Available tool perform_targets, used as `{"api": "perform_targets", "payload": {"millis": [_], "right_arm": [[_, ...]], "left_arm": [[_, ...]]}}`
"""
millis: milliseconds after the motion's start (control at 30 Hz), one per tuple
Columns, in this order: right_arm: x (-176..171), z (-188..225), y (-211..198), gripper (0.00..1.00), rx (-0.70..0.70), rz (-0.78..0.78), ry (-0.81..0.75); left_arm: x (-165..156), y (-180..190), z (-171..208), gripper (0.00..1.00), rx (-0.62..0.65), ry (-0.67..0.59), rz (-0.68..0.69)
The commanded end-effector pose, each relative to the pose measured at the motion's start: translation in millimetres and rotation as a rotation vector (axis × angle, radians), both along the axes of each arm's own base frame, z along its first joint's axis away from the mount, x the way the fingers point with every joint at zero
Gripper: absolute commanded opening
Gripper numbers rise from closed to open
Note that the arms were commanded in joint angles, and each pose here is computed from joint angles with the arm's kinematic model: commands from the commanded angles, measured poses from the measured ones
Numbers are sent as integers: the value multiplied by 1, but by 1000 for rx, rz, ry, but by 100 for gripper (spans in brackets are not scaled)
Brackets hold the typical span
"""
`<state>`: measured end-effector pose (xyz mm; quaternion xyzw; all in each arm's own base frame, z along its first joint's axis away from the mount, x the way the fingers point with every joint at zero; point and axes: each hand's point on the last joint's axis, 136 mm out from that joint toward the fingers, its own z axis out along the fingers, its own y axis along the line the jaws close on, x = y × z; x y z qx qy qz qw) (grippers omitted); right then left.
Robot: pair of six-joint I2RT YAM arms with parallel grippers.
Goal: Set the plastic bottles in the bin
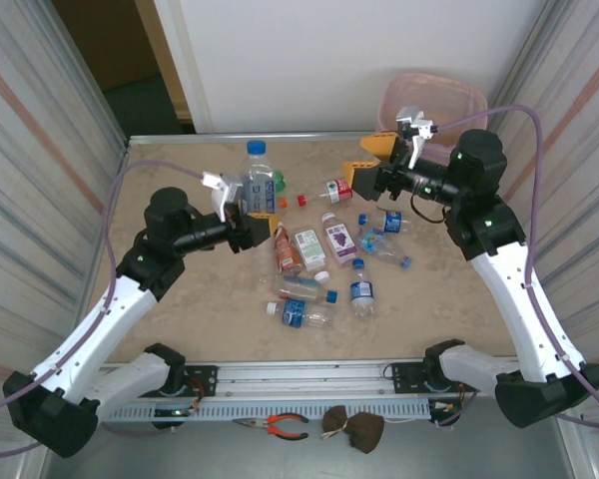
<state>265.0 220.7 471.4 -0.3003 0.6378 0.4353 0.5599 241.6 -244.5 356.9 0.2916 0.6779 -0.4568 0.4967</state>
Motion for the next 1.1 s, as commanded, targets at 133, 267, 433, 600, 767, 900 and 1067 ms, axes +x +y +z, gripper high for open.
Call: {"api": "perform_targets", "payload": {"millis": [133, 267, 433, 600, 767, 900, 1067], "right_arm": [[-52, 40, 26, 89, 50, 222, -122], [-73, 50, 40, 95, 54, 314, -150], [-86, 60, 50, 99, 51, 357, -159], [-91, 61, 58, 99, 53, 379, -154], [-89, 61, 64, 98, 47, 384, -129], [-90, 59, 69, 93, 38, 400, -111], [-90, 58, 71, 86, 31, 400, -111]], "left_arm": [[-43, -24, 83, 51, -133, -268, -276], [-63, -40, 101, 51, -141, -345, -372], [-77, -56, 117, 51, -149, -413, -444], [-80, -68, 122, 51, -151, -442, -468], [-80, -74, 122, 51, -149, -441, -480], [-81, -74, 122, 51, -146, -441, -482], [-81, -76, 122, 52, -146, -444, -480]]}}
